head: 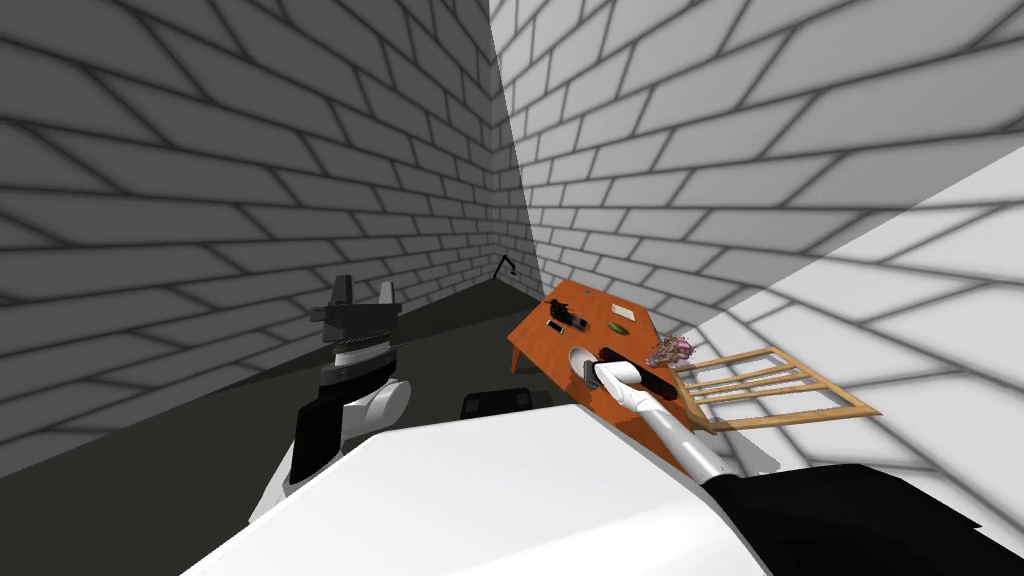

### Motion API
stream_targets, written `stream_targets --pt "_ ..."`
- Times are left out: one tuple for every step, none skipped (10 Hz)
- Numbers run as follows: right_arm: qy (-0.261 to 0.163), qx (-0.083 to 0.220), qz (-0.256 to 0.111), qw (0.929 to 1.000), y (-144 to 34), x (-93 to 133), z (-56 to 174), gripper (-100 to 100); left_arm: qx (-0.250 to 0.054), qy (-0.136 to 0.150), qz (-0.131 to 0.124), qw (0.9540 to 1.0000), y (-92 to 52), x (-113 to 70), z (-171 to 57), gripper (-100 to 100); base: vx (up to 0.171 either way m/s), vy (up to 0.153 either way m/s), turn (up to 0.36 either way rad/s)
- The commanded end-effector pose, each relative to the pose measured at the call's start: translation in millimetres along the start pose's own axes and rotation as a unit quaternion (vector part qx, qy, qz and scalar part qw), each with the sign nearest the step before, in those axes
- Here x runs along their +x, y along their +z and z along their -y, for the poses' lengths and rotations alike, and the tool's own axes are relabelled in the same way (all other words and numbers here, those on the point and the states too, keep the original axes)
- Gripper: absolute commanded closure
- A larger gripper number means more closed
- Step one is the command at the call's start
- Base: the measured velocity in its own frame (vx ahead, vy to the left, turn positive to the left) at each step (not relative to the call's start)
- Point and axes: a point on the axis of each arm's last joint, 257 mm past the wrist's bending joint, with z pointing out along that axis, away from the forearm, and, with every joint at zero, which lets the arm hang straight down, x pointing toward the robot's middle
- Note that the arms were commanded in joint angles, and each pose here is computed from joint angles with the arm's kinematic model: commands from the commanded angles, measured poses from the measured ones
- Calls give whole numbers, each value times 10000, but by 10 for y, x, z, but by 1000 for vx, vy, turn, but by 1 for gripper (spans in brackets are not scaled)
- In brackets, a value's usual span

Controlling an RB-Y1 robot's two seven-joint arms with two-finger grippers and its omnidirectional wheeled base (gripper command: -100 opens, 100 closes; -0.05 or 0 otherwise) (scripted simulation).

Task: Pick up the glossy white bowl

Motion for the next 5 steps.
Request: stream_targets --pt "0 0 0 10000 0 0 0 100 0 0 0 10000 0 0 0 0 -5 1 -10" --pt "3 -17 -4 10000 4 3 -16 100 0 0 0 10000 0 0 0 0 0 0 0" --pt "6 1 -4 10000 -1 5 3 100 0 0 0 10000 0 0 0 0 0 0 0" --pt "6 -1 -4 10000 0 4 0 100 0 0 0 10000 0 0 0 0 0 0 0" --pt "7 -2 -4 10000 0 4 -1 0 0 0 0 10000 0 0 0 0 0 0 0"
